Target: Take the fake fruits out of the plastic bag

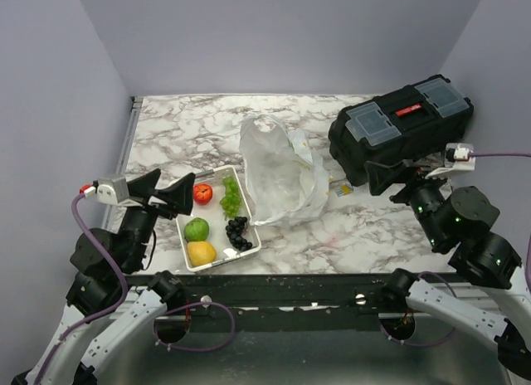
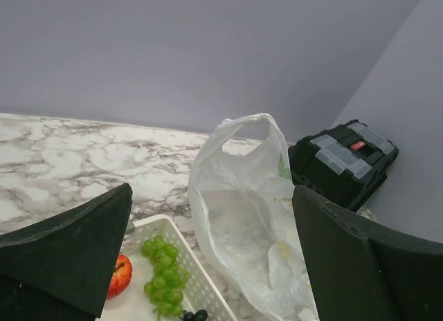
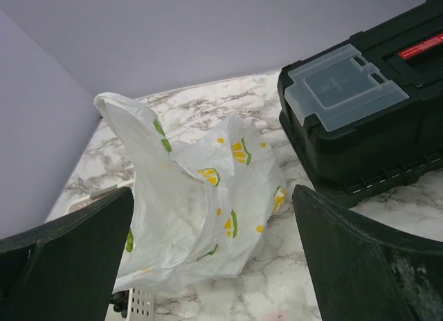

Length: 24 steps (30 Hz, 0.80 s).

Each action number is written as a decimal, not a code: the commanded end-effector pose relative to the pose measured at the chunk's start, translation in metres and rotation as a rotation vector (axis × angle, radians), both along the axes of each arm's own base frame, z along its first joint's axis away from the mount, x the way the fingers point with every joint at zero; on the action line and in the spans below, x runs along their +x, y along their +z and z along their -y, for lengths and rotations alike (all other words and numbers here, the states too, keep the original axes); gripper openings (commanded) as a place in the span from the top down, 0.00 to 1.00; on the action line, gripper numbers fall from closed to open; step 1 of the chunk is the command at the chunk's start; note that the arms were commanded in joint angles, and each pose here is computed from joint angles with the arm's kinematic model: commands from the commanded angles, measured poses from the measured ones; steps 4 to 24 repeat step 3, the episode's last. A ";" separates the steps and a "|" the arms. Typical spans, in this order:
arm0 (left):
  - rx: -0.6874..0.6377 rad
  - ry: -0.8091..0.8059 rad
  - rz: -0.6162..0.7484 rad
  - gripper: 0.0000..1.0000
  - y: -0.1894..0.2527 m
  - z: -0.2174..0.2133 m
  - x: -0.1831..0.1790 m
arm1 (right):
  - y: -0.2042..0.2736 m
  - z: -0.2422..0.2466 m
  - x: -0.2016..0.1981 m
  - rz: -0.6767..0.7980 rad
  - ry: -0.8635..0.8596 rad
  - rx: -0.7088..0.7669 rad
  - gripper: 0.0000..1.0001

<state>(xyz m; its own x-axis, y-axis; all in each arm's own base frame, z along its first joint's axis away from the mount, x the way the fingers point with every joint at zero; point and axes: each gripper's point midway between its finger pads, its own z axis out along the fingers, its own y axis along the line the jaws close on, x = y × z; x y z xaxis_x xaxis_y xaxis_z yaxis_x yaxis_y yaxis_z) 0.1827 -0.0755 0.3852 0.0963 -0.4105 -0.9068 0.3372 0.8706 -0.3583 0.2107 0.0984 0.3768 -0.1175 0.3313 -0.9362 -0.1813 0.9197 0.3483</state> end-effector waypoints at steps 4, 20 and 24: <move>0.001 0.034 0.019 0.03 0.007 -0.012 -0.006 | 0.022 0.015 -0.011 0.070 -0.011 0.054 0.00; 0.001 0.034 0.019 0.03 0.007 -0.012 -0.006 | 0.022 0.015 -0.011 0.070 -0.011 0.054 0.00; 0.001 0.034 0.019 0.03 0.007 -0.012 -0.006 | 0.022 0.015 -0.011 0.070 -0.011 0.054 0.00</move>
